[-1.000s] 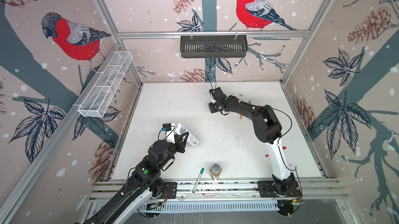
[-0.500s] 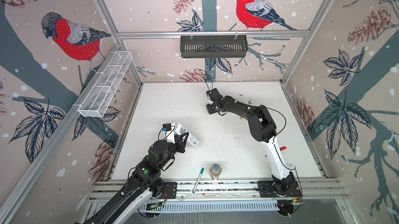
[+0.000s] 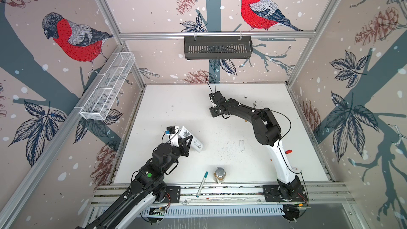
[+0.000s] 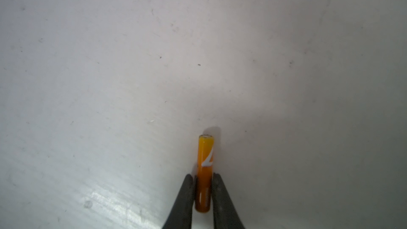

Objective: Load the batteries into the remote control
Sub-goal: 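Close the right gripper on the orange battery and lift it, then carry the battery with the right gripper over the remote's open compartment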

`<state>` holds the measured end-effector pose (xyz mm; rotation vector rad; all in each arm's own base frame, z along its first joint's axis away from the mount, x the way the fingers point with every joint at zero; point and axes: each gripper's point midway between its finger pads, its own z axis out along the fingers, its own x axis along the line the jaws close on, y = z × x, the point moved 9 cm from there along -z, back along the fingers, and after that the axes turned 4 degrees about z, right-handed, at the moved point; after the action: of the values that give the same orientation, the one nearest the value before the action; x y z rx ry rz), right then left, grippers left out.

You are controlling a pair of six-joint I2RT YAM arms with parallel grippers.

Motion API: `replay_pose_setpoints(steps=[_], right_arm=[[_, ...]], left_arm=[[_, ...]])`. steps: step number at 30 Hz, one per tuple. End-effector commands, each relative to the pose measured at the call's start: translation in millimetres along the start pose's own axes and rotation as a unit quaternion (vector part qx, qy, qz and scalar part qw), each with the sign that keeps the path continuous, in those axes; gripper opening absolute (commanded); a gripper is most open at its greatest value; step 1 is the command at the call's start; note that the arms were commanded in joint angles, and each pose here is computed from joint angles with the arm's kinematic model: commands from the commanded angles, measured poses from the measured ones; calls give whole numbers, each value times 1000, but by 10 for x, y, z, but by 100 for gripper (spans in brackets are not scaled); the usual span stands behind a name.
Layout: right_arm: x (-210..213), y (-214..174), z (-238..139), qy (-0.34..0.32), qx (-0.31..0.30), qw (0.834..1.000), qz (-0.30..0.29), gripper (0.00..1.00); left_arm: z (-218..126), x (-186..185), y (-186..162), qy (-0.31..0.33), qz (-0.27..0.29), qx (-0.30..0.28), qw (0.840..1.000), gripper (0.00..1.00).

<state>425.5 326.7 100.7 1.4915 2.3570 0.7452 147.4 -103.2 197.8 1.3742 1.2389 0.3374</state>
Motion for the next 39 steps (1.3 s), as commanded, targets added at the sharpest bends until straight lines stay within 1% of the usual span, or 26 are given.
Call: replay_pose_setpoints(steps=[1,8,15,21,26,31,35,39], right_arm=[[2,-1,-84,-11,1,1000,-10,17],[-11,41,-365,-10,-28,999,-12,14],[-19,-90,-721,15,-49,999,-7,14],[9,-429,-1091,35,-73,997,-7,14],[80,-808,-1350,39,-86,995,-18,14],[110,-1152,-1644,44,-113,992,-25,13],[112,-1341,-1883,60,-142,988,-31,13],[102,-1472,-2086,73,-163,983,-39,13]], left_arm=[[-3,-21,25,-9,-3,-7,1000,0],[16,-29,13,-16,-7,-4,1000,0],[93,-71,15,-35,-9,4,999,0],[216,-133,11,-68,-9,15,998,0],[348,-190,-1,-96,-13,29,995,0],[471,-262,9,-130,-18,40,991,0],[567,-288,13,-138,-20,52,989,0],[646,-334,6,-163,-30,58,984,0]])
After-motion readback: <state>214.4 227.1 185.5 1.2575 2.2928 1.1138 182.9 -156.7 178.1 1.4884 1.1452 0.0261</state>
